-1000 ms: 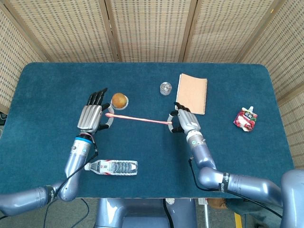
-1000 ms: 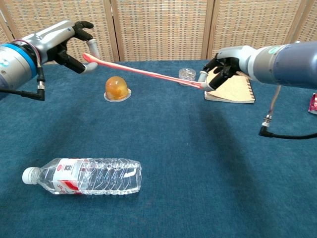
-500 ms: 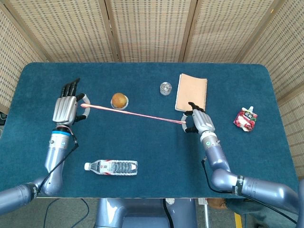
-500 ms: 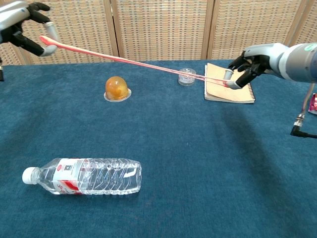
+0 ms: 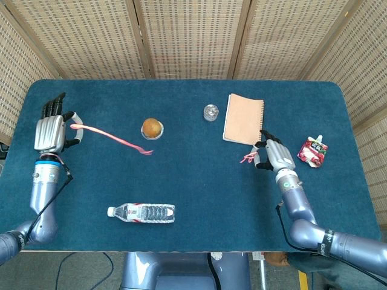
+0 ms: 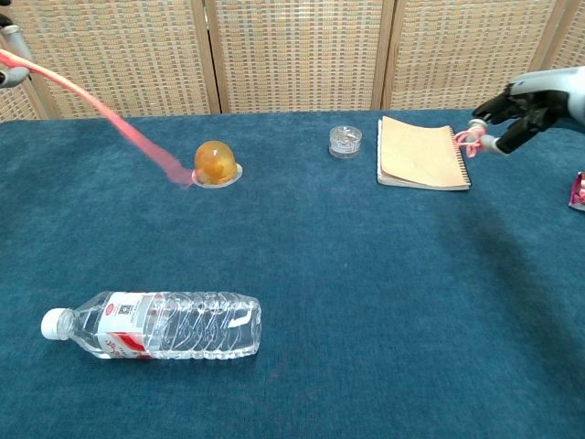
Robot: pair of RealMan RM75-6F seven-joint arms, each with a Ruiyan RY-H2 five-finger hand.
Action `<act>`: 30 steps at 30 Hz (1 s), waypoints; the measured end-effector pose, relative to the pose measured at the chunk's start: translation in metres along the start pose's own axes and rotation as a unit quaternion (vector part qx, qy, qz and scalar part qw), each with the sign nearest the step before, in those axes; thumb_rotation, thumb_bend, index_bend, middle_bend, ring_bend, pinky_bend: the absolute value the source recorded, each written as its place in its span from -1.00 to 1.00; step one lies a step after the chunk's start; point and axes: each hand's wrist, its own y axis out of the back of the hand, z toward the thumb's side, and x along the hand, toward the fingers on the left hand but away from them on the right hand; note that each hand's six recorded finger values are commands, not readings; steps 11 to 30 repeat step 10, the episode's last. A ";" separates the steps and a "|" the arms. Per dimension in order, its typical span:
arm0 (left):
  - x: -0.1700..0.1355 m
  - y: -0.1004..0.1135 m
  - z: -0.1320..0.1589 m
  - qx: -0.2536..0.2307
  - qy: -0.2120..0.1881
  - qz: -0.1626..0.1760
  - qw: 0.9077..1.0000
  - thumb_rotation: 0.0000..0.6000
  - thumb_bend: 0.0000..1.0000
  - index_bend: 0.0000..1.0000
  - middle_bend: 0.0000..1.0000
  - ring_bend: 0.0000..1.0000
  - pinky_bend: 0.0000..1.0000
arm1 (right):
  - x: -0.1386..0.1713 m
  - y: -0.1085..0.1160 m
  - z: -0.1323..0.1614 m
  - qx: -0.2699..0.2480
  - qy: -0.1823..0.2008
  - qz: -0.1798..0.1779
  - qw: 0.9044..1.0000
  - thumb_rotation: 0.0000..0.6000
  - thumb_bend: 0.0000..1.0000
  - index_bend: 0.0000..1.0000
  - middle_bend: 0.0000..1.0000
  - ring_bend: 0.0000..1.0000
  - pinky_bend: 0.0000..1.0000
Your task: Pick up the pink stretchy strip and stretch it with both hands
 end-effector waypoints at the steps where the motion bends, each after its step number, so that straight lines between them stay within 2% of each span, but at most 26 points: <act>1: 0.001 0.002 -0.006 0.003 0.004 0.001 1.000 1.00 -0.03 0.77 -1.00 -1.00 -1.00 | 0.002 0.003 -0.003 0.001 -0.001 -0.001 1.000 1.00 0.44 0.67 -0.75 -1.00 -1.00; 10: 0.007 0.022 -0.034 0.006 0.027 0.017 0.999 1.00 -0.03 0.77 -1.00 -1.00 -1.00 | 0.016 0.026 -0.041 0.000 -0.020 -0.009 1.000 1.00 0.44 0.67 -0.74 -1.00 -1.00; 30: 0.007 0.022 -0.034 0.006 0.027 0.017 0.999 1.00 -0.03 0.77 -1.00 -1.00 -1.00 | 0.016 0.026 -0.041 0.000 -0.020 -0.009 1.000 1.00 0.44 0.67 -0.74 -1.00 -1.00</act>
